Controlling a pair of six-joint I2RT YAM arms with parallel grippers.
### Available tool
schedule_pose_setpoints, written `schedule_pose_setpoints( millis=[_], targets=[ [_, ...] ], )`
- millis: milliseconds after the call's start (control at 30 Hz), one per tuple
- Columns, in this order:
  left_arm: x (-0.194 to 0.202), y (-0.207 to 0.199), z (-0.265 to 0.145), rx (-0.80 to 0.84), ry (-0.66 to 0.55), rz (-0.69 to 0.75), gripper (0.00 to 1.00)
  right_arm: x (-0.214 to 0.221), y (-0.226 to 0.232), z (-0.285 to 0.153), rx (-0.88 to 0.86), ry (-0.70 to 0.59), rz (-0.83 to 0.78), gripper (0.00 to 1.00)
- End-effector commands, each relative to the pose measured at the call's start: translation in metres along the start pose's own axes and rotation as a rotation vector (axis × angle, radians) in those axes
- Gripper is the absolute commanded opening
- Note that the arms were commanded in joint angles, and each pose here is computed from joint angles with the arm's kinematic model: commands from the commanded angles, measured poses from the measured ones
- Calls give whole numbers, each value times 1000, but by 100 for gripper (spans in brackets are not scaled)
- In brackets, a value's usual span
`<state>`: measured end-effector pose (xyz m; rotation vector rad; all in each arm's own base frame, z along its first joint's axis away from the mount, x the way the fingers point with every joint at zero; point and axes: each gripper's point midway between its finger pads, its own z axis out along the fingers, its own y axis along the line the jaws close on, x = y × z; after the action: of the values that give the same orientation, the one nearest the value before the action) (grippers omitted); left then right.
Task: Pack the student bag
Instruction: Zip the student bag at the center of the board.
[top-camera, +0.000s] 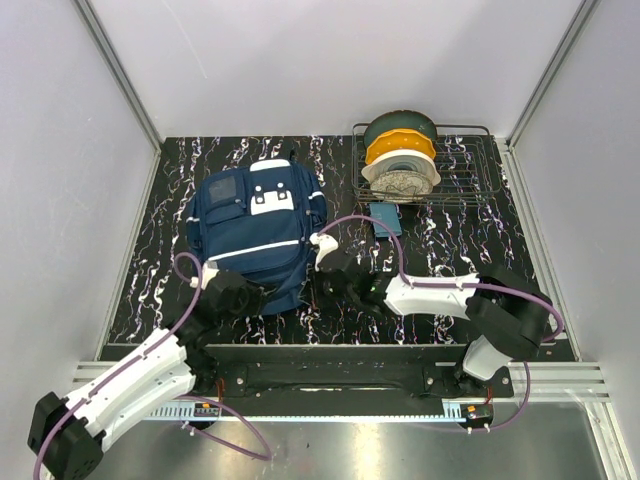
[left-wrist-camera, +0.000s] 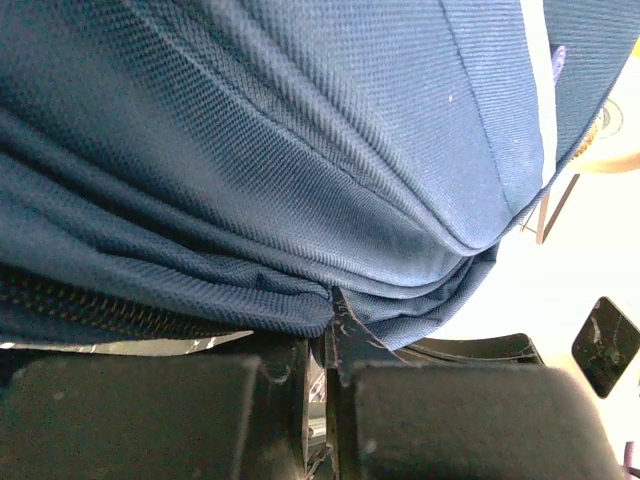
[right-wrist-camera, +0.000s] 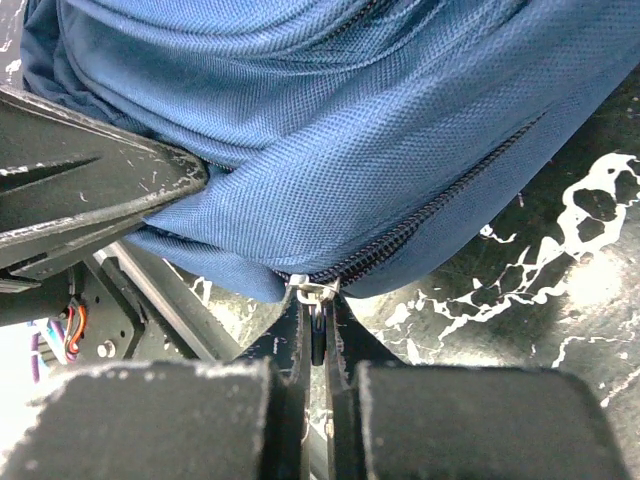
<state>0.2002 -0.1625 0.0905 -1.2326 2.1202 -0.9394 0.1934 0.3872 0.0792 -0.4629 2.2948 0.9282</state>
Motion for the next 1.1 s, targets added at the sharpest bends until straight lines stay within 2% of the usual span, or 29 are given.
schedule_pose_setpoints(
  millis=[0,300,467,700,967,1067],
  targets=[
    [-38,-8,-17,3,-186,62,0,-17,14,-4,-24,-53,-21,0],
    [-83,6,-67,-73,-360,110,0,-33,-14,3,68,-67,-35,0],
    [-94,13,-84,-79,-398,101,0,-44,-26,6,66,-64,-17,0],
    [-126,11,-134,-79,-559,116,0,-46,-49,9,45,-33,32,0],
    [-140,2,-170,-53,-624,136,0,-58,-66,25,29,-25,84,0],
    [-140,0,-169,-58,-619,147,0,-62,-69,32,29,-23,86,0]
  ],
)
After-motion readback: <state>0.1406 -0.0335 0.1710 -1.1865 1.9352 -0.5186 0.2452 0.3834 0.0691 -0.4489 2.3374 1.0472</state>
